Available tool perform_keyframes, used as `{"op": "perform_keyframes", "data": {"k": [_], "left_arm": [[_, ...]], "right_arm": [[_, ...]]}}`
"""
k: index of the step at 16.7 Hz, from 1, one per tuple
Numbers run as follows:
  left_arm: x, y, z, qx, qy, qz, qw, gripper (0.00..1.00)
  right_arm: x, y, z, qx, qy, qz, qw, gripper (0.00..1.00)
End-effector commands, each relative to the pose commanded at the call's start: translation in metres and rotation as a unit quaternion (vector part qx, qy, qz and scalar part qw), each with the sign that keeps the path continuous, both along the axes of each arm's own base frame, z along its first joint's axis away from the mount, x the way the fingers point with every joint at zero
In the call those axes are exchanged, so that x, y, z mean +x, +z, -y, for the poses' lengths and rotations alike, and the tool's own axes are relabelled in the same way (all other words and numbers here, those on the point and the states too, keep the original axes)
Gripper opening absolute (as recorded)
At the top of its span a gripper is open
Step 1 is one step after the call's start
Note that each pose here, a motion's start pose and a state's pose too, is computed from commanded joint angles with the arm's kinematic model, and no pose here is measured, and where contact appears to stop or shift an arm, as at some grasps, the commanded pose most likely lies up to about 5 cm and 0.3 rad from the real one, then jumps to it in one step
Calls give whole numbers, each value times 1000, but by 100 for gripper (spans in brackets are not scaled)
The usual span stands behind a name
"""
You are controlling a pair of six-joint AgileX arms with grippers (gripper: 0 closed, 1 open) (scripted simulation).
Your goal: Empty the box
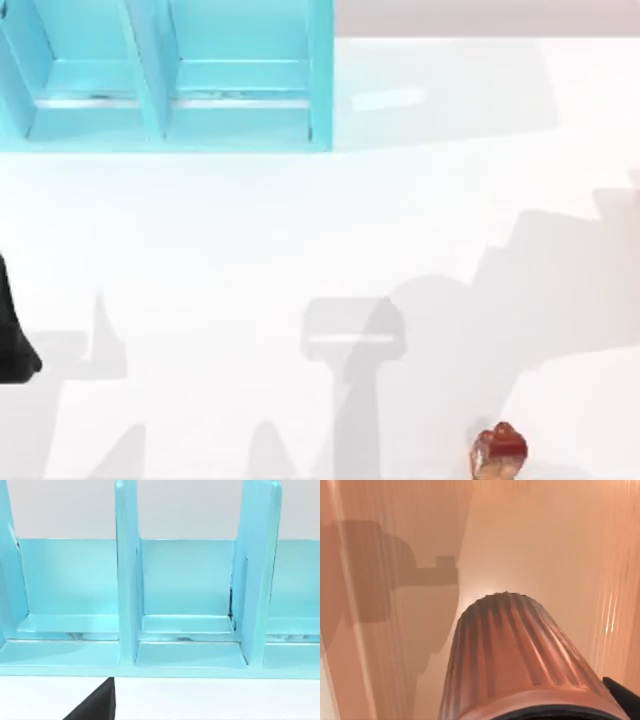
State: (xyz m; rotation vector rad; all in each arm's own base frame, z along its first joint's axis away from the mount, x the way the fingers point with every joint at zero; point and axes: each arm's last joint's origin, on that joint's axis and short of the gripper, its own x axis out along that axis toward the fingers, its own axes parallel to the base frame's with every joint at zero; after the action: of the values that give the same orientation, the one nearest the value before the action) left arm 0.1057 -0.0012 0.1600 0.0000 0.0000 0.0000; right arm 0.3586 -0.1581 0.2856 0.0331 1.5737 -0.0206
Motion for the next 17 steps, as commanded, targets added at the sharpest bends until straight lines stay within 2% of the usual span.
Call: {"op": "perform_keyframes", "data": {"k": [3, 7, 12, 14, 17], "left_arm": [[0, 0, 0, 0, 0, 0, 1000, 100], [0, 0, 0, 0, 0, 0, 1000, 100], [0, 0, 0, 0, 0, 0, 1000, 100], [0, 0, 0, 0, 0, 0, 1000, 100], [0, 0, 0, 0, 0, 0, 1000, 100]], "right_arm": [[8, -10, -38, -3, 0, -4, 1000, 0], [9, -32, -132, -13, 0, -8, 1000, 0], [-40, -70, -255, -29, 1, -9, 1000, 0], [-62, -80, -279, -32, 0, -3, 999, 0], [-78, -85, -293, -32, 0, 8, 999, 0]]}}
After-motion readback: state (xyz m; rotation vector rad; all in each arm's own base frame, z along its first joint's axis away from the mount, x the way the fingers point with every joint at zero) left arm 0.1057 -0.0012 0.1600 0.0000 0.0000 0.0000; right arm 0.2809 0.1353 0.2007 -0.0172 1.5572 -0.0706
